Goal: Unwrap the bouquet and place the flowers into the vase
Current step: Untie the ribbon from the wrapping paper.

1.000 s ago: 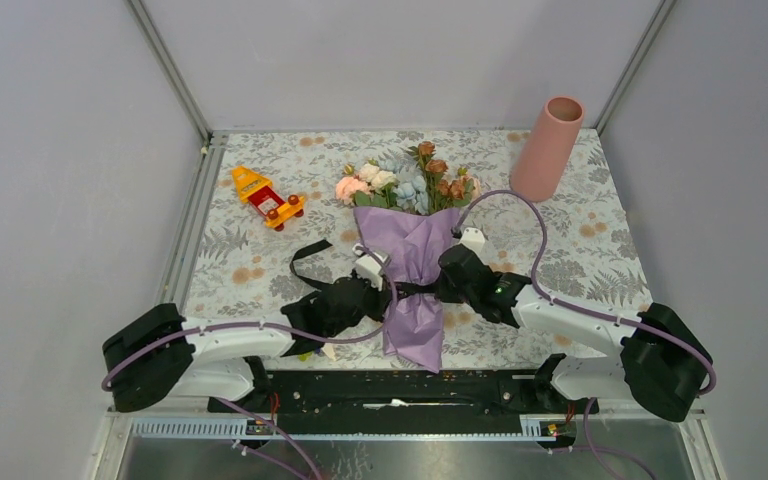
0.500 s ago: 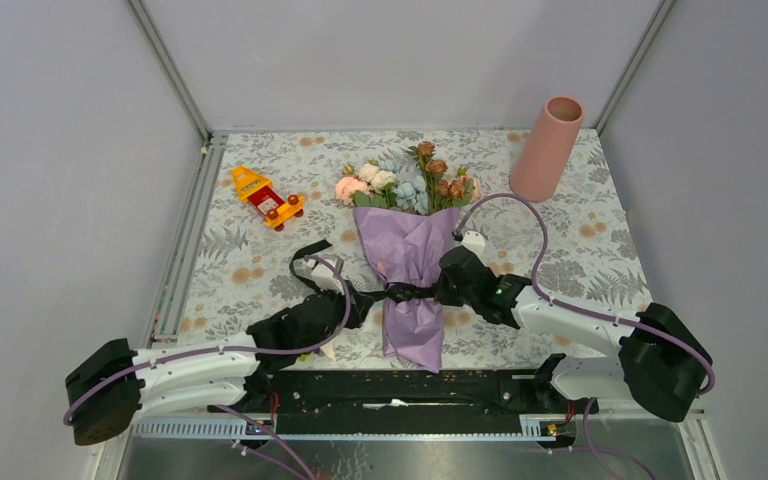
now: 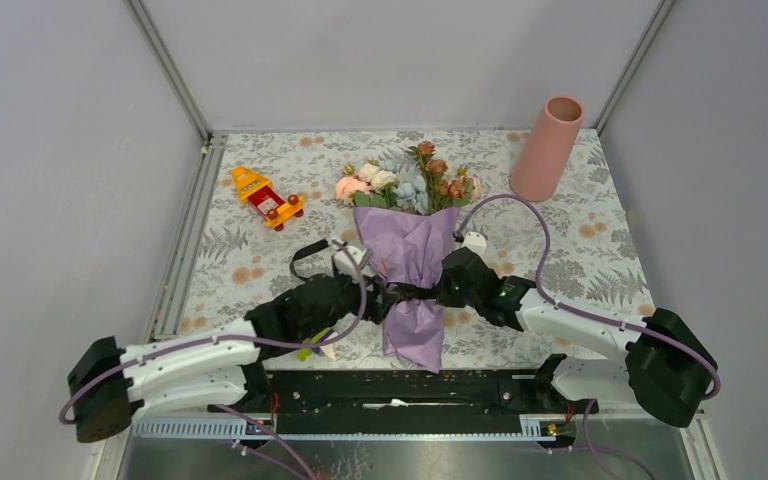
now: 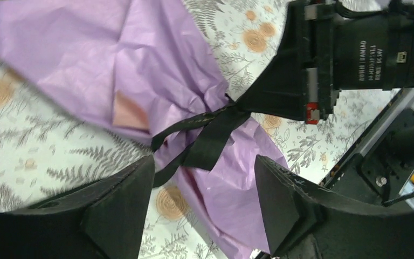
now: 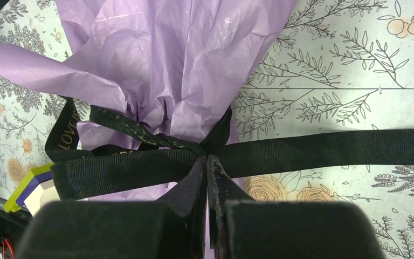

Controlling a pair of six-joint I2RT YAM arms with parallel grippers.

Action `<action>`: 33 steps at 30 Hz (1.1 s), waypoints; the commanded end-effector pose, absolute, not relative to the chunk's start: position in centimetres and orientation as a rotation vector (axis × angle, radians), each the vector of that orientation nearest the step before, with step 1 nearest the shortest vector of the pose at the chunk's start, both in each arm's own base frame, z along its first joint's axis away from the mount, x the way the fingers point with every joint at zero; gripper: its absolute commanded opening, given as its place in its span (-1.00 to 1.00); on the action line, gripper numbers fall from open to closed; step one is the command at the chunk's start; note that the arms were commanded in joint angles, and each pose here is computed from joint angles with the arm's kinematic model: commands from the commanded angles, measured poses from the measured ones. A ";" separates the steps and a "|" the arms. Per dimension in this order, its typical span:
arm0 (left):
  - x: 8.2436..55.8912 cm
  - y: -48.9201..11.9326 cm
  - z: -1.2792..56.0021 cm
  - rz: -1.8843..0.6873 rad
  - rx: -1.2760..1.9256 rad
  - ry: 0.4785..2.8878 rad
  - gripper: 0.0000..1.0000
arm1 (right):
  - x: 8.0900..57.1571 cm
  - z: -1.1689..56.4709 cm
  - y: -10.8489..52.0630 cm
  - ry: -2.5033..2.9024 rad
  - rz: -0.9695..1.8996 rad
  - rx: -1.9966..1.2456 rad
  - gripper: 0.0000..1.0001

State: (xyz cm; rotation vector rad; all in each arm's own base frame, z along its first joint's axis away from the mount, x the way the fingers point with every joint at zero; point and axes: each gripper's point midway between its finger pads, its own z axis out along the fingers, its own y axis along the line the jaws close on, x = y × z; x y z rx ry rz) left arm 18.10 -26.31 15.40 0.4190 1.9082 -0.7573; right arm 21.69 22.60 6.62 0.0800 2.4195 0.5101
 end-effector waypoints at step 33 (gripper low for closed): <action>23.3 -28.9 13.7 -0.466 0.518 1.868 -1.00 | 22.1 6.6 19.3 2.395 0.377 0.171 -1.00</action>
